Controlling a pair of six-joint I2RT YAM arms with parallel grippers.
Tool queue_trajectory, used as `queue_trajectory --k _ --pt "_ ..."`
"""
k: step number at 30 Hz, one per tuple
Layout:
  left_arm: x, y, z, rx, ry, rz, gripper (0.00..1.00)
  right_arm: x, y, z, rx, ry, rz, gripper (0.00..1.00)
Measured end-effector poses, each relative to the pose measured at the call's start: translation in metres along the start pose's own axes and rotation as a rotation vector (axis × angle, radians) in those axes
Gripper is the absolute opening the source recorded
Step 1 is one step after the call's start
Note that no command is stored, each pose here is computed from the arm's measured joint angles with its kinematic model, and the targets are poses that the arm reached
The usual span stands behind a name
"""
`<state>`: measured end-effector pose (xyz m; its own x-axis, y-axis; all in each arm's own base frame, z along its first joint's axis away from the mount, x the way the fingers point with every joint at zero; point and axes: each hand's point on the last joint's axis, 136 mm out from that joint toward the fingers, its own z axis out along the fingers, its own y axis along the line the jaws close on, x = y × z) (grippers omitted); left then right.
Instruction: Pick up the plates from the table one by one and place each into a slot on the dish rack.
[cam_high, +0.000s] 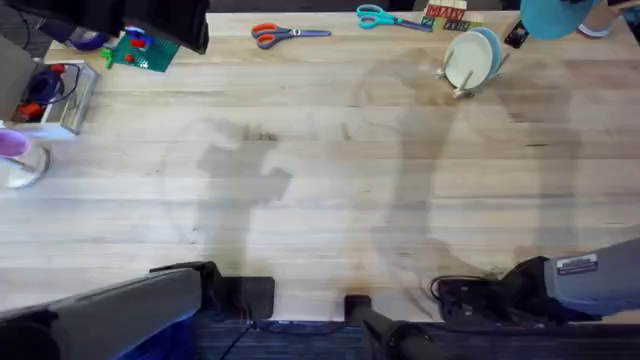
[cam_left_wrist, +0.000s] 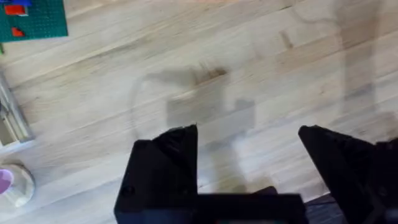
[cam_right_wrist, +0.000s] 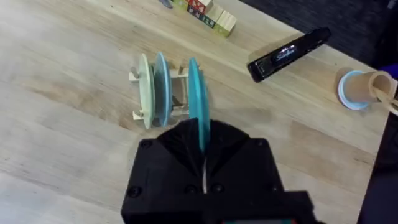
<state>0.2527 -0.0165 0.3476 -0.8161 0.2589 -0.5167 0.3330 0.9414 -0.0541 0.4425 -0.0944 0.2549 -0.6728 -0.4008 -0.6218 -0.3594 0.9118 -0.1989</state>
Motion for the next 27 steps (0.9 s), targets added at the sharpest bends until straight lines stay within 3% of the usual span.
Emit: queue_trajectory --k 27 --pt "0.000 0.000 0.000 0.000 0.000 0.000 0.993 0.013 0.001 0.039 -0.063 0.038 0.022 0.031"
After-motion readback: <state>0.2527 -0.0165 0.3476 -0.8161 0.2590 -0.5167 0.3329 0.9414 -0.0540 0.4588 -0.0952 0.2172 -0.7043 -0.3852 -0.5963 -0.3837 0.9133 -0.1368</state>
